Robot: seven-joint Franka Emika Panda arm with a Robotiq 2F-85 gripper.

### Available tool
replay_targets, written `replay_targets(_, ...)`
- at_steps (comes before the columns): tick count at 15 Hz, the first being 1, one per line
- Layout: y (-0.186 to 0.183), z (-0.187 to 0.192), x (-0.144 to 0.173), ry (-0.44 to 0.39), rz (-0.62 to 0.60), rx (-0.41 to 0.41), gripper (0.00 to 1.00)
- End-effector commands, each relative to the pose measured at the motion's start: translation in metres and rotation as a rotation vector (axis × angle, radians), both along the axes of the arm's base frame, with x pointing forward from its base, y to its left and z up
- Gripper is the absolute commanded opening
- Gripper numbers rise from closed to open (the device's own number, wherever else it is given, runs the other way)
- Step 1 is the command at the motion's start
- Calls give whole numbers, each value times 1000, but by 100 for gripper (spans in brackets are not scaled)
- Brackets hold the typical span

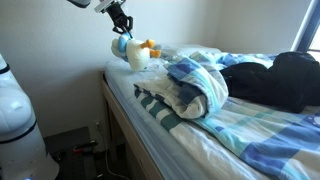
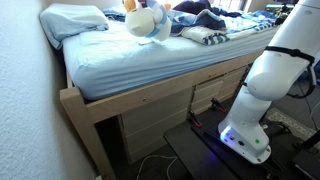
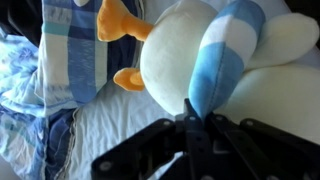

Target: Place the stuffed duck under the the duvet cover

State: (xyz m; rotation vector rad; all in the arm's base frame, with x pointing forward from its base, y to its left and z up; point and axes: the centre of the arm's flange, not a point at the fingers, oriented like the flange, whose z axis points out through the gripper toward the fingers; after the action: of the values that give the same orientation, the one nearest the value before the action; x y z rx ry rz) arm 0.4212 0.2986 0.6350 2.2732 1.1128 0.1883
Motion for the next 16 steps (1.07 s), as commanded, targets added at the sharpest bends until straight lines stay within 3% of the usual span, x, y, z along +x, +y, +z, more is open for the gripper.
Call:
replay_targets(1, -27, -3, 4, -19, -23, -75, 2)
replay_targets(8, -40, -11, 28, -66, 53, -204, 2)
replay_targets(16, -21, -103, 46, 12, 189, -198, 2)
